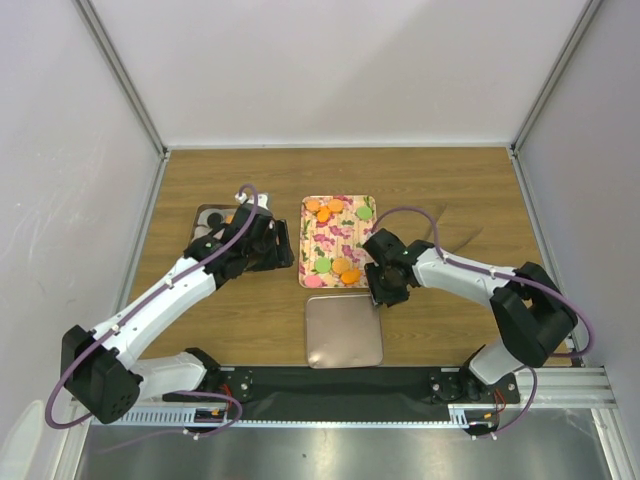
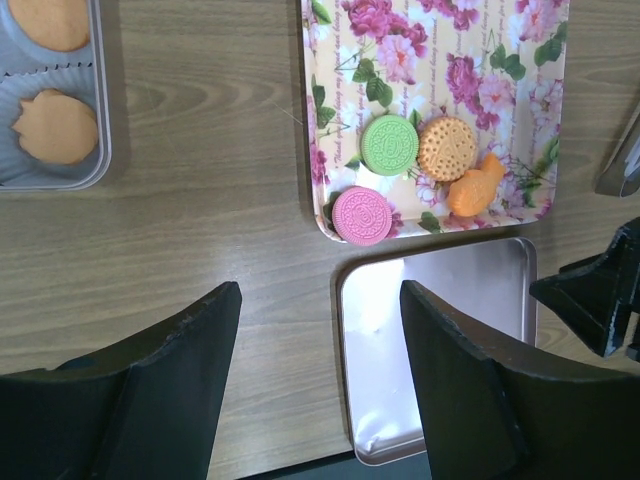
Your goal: Pack the cookies
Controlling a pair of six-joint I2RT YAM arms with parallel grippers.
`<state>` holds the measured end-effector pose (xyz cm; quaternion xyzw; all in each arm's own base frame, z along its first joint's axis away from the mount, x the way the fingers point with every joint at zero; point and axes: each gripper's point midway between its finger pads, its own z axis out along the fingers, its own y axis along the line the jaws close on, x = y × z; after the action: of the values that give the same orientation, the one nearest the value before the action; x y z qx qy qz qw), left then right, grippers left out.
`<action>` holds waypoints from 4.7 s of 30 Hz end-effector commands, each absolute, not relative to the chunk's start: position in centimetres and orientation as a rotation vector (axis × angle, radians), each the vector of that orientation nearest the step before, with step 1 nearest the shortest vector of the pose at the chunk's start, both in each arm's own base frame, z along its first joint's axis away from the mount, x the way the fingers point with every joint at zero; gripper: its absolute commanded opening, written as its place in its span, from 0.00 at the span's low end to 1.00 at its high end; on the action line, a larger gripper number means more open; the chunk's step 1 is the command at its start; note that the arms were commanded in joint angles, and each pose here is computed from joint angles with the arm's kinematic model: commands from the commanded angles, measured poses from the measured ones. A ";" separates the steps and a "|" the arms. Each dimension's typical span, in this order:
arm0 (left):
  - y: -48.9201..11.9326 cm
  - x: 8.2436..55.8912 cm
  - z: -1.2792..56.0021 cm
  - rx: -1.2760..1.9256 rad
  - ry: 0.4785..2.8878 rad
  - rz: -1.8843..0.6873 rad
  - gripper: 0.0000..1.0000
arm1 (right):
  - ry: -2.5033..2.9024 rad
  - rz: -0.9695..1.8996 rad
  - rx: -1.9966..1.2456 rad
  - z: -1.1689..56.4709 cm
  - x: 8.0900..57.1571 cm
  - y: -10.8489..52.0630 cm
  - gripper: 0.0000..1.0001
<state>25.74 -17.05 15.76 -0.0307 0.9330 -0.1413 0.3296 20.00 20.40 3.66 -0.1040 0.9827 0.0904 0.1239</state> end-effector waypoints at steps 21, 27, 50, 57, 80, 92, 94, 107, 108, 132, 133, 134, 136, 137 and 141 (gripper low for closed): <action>-17.2 24.3 15.4 -0.031 2.459 -0.435 0.74 | 2.834 0.226 -0.319 0.8 20.4 21.2 0.00; -17.8 23.8 15.7 0.025 2.461 -0.497 0.79 | 2.861 0.265 -0.292 3.8 20.6 22.3 0.00; -21.2 22.9 17.5 0.066 2.441 -0.895 0.85 | 2.712 0.476 -0.064 14.7 29.1 25.0 0.00; -22.1 23.9 18.7 0.005 2.411 -1.024 0.82 | 2.666 0.638 0.010 16.8 31.1 26.8 0.00; -22.3 26.5 21.9 -0.085 2.356 -1.189 0.10 | 2.553 0.690 -0.001 19.6 34.2 28.1 0.05; -20.9 28.4 22.9 -0.242 2.417 -1.114 0.00 | 2.365 0.383 -0.136 24.6 36.2 26.3 0.80; -20.6 28.9 22.9 -0.339 2.445 -1.121 0.00 | 2.276 0.359 -0.228 26.7 35.2 27.4 0.82; -19.3 30.2 25.6 -0.873 2.500 -1.177 0.00 | 1.753 0.275 -0.790 34.4 26.0 32.3 0.90; -19.1 30.7 26.1 -0.912 2.497 -1.182 0.00 | 1.733 0.274 -0.817 34.2 25.4 32.9 0.90; -19.3 29.8 27.2 -1.026 2.605 -1.235 0.00 | 1.516 -0.013 -1.179 29.9 25.5 38.0 0.85; -19.4 29.7 27.2 -1.019 2.607 -1.242 0.00 | 1.511 -0.021 -1.183 29.8 25.7 38.1 0.84; -19.4 29.8 27.2 -1.016 2.608 -1.244 0.00 | 1.506 -0.024 -1.178 29.8 25.9 38.3 0.81; -19.5 29.7 27.4 -1.005 2.613 -1.257 0.00 | 1.507 -0.061 -1.175 29.2 26.6 38.0 0.79; -19.5 29.6 27.4 -0.998 2.613 -1.262 0.00 | 1.498 -0.058 -1.165 29.2 26.9 38.2 0.79; -19.6 29.5 27.6 -0.972 2.616 -1.267 0.00 | 1.488 -0.065 -1.146 29.4 27.8 38.1 0.78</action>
<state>30.49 -18.89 25.13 -0.2919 0.8729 -0.3831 0.0782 26.48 37.72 27.41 -0.5164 0.6518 -0.0236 0.5550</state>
